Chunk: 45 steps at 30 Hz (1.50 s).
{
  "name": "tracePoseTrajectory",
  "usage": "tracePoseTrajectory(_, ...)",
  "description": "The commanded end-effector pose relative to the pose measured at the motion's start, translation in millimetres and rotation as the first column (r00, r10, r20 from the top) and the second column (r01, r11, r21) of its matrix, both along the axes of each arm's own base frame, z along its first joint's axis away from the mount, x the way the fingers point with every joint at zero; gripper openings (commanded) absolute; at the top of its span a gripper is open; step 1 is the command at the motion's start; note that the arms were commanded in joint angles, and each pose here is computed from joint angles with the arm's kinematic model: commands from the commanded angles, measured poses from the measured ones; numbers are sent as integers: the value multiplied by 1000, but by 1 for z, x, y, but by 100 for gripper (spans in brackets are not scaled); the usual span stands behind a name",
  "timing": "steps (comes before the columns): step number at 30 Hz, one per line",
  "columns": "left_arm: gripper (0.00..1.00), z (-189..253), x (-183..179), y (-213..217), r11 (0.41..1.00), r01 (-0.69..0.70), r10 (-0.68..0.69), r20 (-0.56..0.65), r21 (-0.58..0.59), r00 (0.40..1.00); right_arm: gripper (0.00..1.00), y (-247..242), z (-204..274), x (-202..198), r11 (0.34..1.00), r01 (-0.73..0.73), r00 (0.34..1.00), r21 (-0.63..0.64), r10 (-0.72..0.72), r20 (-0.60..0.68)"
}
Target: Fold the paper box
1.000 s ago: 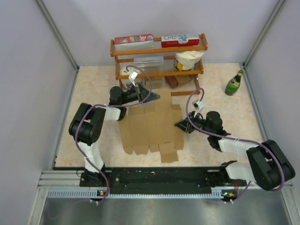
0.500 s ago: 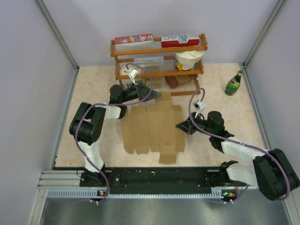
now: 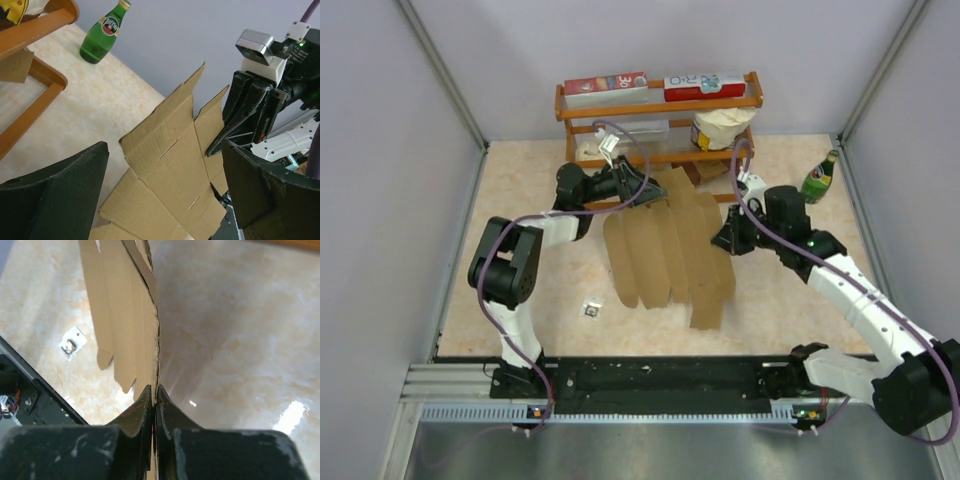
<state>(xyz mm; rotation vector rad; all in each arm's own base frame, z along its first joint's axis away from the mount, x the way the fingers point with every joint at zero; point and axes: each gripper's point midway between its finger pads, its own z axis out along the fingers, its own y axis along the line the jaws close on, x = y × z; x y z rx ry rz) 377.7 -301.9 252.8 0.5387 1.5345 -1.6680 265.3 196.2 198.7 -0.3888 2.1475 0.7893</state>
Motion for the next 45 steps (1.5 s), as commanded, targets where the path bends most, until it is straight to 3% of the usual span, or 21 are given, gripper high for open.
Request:
tracePoseTrajectory(1, 99, 11, 2, 6, 997, -42, 37, 79, 59, 996, 0, -29, -25, -16, 977, -17, 984, -215, -22, -178)
tracePoseTrajectory(9, 99, -4, 11, 23, 951, -209, 185, 119, 228, 975, 0, -65, -34, -10, 902, 44, 967, -430, -147, -209)
tracePoseTrajectory(20, 98, -22, 4, 32, 935, -233, 219, 83, 268, 972, 0, -69, -65, 2, 778, 30, 963, -628, -191, -190)
tracePoseTrajectory(33, 98, -51, 0, 40, 907, -251, 255, 35, 337, 966, 0, -57, -94, 21, 703, 68, 984, -708, -163, -67)
tracePoseTrajectory(42, 77, -74, -26, 20, 916, -168, 164, 41, 363, 986, 0, -52, -95, 26, 718, 92, 990, -690, -137, -11)
tracePoseTrajectory(45, 75, -85, -40, 6, 914, -135, 128, 43, 384, 991, 0, -51, -94, 26, 723, 91, 992, -685, -127, -3)
